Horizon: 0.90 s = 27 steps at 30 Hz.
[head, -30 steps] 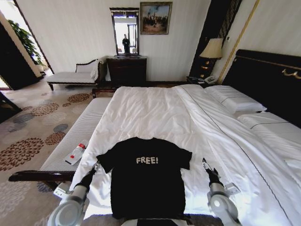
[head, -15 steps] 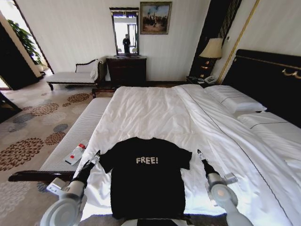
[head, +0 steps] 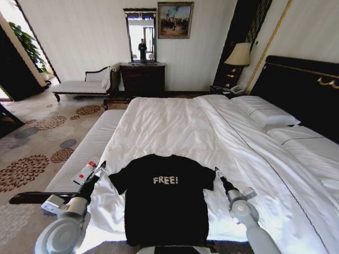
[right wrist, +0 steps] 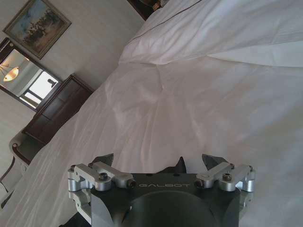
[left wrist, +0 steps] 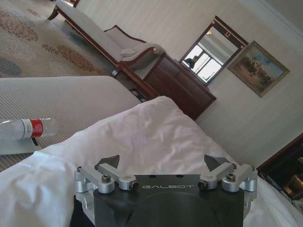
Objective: Fold the clothes on the bed.
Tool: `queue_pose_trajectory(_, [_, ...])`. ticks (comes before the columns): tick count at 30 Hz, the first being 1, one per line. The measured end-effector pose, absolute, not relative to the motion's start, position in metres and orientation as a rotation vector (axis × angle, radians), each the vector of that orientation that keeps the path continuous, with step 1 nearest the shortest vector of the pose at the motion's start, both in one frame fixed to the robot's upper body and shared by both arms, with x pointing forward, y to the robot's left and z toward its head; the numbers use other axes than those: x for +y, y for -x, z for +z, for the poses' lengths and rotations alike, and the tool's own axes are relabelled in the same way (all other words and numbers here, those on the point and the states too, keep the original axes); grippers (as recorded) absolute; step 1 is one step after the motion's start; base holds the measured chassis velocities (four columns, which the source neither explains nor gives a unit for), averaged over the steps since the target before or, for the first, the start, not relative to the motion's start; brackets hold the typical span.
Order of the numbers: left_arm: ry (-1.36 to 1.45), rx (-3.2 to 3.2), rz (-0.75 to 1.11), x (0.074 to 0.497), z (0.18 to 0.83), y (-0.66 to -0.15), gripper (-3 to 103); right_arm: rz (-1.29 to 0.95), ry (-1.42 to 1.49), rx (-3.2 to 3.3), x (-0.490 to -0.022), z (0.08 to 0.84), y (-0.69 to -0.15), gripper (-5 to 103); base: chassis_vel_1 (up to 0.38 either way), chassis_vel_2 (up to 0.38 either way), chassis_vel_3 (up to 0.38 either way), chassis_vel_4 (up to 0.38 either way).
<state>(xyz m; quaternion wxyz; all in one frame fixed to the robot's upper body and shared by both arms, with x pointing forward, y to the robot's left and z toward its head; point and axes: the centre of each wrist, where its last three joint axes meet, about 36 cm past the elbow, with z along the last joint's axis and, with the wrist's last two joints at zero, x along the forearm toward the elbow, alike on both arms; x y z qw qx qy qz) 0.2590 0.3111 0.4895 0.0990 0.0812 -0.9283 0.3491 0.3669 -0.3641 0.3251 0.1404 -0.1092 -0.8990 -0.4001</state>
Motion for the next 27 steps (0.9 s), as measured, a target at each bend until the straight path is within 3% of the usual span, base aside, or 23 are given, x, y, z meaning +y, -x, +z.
queue_pose_trajectory(10, [-0.283,-2.74,1.03,0.308,0.491,-0.253,100,-1.147,0.338,-2.579,-0.381,0.3,-0.388,102,0.0,0.0,0.0,0.0])
queue_pose_trajectory(13, [-0.299,-2.734,1.03,0.306,0.49,-0.25,100,-1.149,0.331,-2.579,-0.381,0.296,-0.392,98,0.0,0.0,0.0,0.0])
queue_pose_trajectory(17, [-0.33,-2.721,1.03,0.302,0.486,-0.245,100,-1.166,0.308,-2.579,-0.375,0.293,-0.394,78,0.0,0.0,0.0,0.0])
queue_pose_trajectory(19, [-0.335,-2.719,1.033,0.302,0.485,-0.244,100,-1.171,0.304,-2.577,-0.373,0.292,-0.393,78,0.0,0.0,0.0,0.0])
queue_pose_trajectory(22, [-0.345,-2.715,1.042,0.299,0.486,-0.242,100,-1.186,0.3,-2.573,-0.366,0.289,-0.39,60,0.0,0.0,0.0,0.0])
queue_pose_trajectory(27, [-0.357,-2.709,1.035,0.299,0.485,-0.239,100,-1.185,0.307,-2.579,-0.363,0.289,-0.386,44,0.0,0.0,0.0,0.0])
